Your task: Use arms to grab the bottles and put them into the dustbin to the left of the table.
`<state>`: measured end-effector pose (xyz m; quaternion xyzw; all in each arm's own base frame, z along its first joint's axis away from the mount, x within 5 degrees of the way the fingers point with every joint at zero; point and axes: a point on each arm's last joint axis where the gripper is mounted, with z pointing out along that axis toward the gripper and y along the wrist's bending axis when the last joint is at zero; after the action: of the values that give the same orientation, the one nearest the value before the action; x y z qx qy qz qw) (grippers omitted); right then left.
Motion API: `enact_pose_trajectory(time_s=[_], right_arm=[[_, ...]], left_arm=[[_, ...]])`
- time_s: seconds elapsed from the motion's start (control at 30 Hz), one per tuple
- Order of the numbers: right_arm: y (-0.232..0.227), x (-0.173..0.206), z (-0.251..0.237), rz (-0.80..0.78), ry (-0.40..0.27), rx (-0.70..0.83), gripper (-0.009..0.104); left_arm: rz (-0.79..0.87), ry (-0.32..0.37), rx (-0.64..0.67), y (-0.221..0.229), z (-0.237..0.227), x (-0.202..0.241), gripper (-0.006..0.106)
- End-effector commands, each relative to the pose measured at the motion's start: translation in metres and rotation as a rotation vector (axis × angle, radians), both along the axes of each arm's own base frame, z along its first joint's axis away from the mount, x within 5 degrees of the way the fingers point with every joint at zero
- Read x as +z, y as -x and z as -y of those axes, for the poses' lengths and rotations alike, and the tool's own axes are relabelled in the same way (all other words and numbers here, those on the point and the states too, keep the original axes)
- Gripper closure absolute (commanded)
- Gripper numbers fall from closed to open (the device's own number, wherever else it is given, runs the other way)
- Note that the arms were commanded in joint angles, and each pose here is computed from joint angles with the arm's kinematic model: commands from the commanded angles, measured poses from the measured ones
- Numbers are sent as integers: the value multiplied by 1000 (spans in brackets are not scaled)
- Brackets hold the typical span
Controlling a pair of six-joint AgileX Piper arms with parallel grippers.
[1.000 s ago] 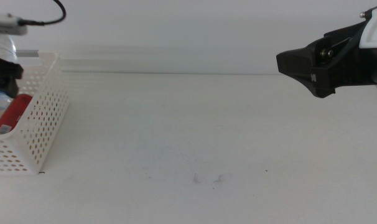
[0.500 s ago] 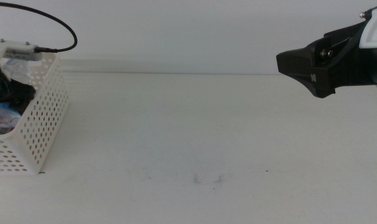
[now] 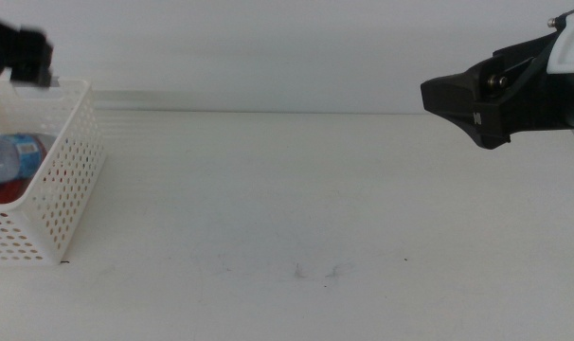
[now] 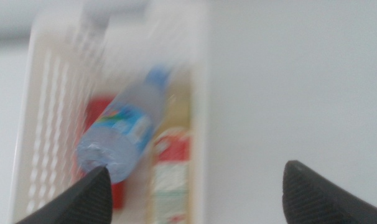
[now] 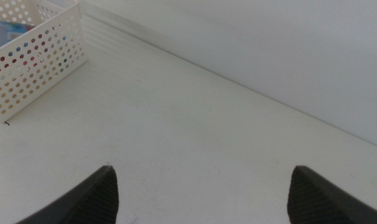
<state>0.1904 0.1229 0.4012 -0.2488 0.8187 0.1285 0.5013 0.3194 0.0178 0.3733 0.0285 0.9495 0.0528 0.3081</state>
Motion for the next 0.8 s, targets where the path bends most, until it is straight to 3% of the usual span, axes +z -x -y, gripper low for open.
enact_pose_trajectory(time_s=[0.0, 0.13, 0.27, 0.57, 0.77], right_arm=[[1, 2, 0, 11, -4, 2, 4], [1, 2, 0, 11, -4, 2, 4], [1, 2, 0, 11, -4, 2, 4], [1, 2, 0, 11, -4, 2, 4], [1, 2, 0, 11, -4, 2, 4]], left_arm=[[143, 27, -66, 39, 26, 31, 7], [427, 82, -213, 115, 55, 60, 7], [659, 121, -254, 164, 54, 66, 7], [780, 150, -264, 204, 44, 73, 7], [838, 125, -266, 207, 42, 79, 7]])
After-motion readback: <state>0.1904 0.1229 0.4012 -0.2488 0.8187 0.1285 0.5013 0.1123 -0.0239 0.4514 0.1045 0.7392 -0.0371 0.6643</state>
